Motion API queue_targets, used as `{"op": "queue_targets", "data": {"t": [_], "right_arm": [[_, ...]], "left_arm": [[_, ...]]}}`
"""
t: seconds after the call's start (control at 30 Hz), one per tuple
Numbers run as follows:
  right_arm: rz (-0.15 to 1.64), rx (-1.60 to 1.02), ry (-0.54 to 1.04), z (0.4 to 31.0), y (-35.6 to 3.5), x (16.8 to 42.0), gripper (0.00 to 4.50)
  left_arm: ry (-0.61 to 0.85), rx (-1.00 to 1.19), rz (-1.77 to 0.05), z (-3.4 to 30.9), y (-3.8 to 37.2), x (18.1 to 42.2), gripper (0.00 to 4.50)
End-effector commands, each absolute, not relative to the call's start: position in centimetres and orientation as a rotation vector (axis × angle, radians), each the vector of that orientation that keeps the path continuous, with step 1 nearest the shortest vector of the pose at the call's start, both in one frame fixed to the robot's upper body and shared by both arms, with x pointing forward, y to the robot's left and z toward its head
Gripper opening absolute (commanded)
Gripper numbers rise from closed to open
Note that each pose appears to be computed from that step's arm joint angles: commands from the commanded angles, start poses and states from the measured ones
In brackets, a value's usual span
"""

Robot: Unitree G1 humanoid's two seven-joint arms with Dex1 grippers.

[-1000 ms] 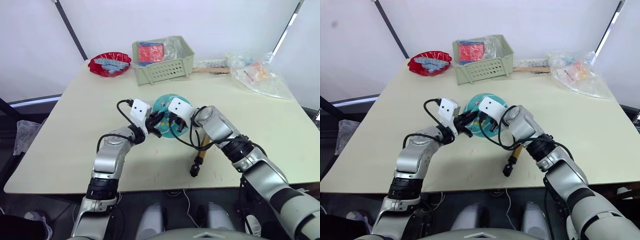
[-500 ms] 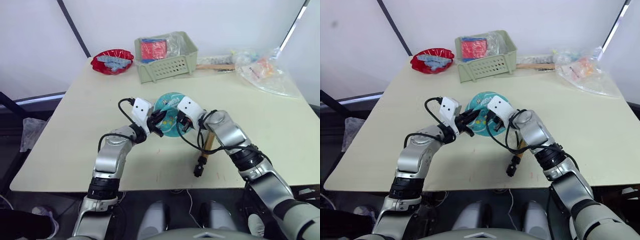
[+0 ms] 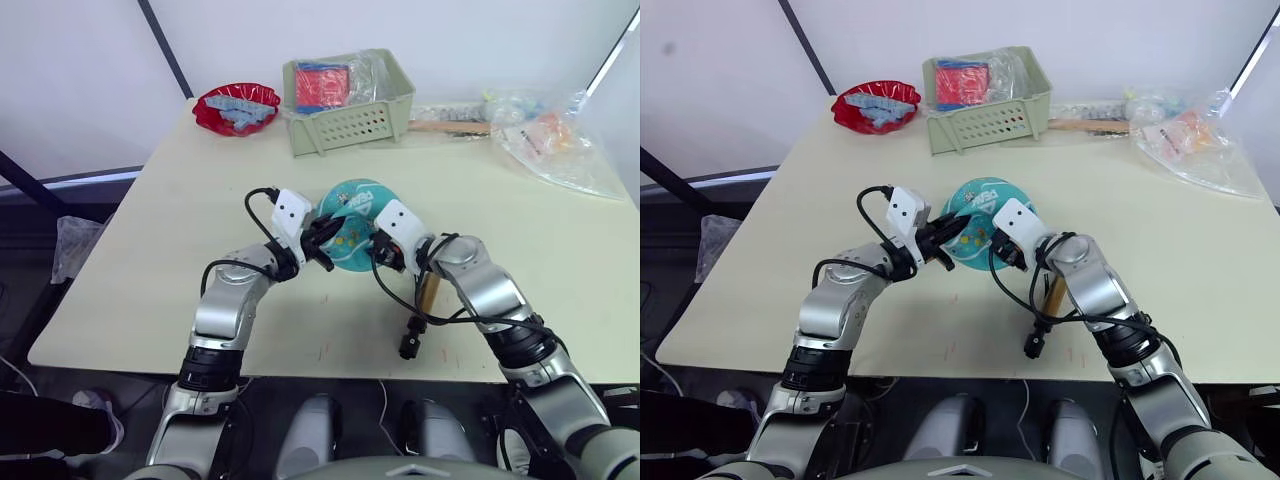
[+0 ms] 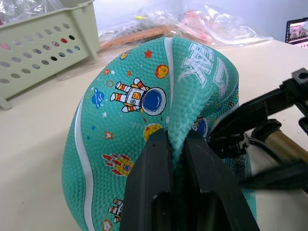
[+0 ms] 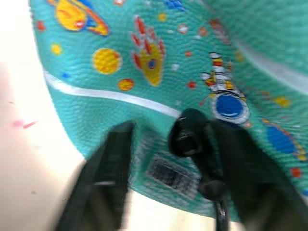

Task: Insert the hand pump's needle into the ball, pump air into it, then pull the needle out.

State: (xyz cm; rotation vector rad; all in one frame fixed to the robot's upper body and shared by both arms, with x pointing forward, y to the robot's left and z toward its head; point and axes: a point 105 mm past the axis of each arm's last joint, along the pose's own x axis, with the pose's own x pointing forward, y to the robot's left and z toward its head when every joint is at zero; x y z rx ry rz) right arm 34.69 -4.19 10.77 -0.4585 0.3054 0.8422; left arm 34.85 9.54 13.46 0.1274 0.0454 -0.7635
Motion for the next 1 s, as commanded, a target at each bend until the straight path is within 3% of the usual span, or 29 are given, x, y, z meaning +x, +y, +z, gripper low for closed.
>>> {"op": "queue_targets", "data": {"t": [0.03, 0.27, 0.63, 0.77, 1.0], "right_arm": [[0.831, -0.42, 0.216, 12.9, -5.3, 34.5, 3.55], [0.842, -0.348, 0.066, 15.3, -7.3, 33.1, 3.55], [0.905, -0.269, -0.133, 16.4, -12.9, 28.4, 3.55], [0.866, -0.207, -0.131, 16.3, -15.6, 27.2, 4.41], [0.883, -0.154, -0.115, 15.2, -19.5, 23.9, 4.41]], "left_arm": [[0.191, 0.102, -0.845, 9.6, 7.8, 33.8, 0.0], [0.19, 0.105, -0.85, 9.7, 7.8, 33.7, 0.0], [0.188, 0.131, -0.859, 9.6, 7.9, 33.7, 0.0], [0.189, 0.135, -0.863, 9.5, 7.8, 33.6, 0.0], [0.189, 0.148, -0.875, 9.4, 8.0, 34.1, 0.0]]}}
